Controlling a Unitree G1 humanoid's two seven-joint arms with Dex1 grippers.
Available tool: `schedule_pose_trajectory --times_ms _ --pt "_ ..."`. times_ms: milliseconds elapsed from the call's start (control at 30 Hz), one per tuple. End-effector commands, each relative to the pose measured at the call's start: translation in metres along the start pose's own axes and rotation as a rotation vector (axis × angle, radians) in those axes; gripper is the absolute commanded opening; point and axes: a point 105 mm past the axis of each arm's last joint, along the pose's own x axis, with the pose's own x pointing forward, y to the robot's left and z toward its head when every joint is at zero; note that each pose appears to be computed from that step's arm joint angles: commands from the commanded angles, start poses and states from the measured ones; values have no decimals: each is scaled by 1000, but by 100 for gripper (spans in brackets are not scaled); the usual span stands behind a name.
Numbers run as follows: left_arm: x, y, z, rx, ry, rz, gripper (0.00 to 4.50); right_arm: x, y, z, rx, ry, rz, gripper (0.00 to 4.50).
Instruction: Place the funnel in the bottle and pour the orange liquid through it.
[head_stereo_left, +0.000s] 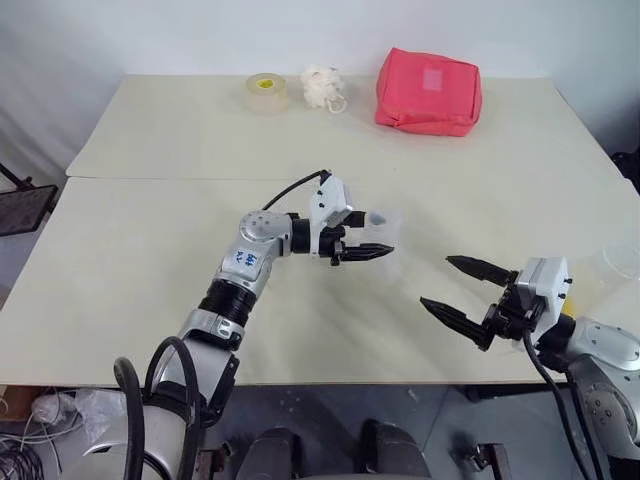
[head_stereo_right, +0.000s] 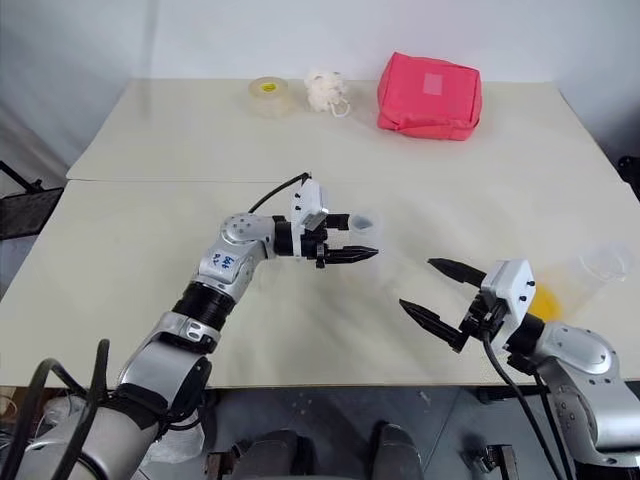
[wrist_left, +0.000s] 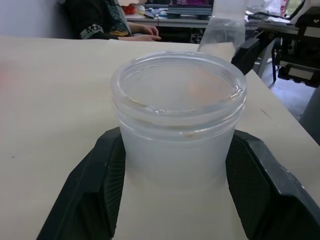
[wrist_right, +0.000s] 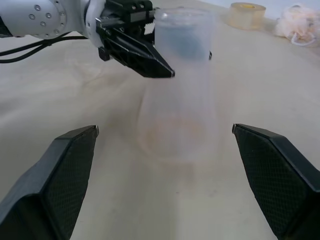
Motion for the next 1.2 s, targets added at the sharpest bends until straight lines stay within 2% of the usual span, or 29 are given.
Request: schedule_pose_trajectory --times_ms 33,100,500,667,833,900,1200 --pt "1 -6 5 32 15 -28 381 0 3 12 -37 -47 -10 450" --pt "0 -8 5 33 22 -43 445 1 3 12 -39 -49 -11 450" --pt "-13 -9 8 21 31 -24 448 -2 -3 12 -54 -46 -11 450" --pt "-35 6 28 15 -31 55 448 -7 -5 10 -58 -35 -15 450" --pt "-75 20 47 37 -28 142 448 -10 -7 9 -54 -25 -9 450" --pt "-103 21 50 64 -4 200 448 -10 -7 9 -51 -25 2 450" --pt "-192 -10 37 49 6 519 448 -11 0 10 -18 -37 98 450"
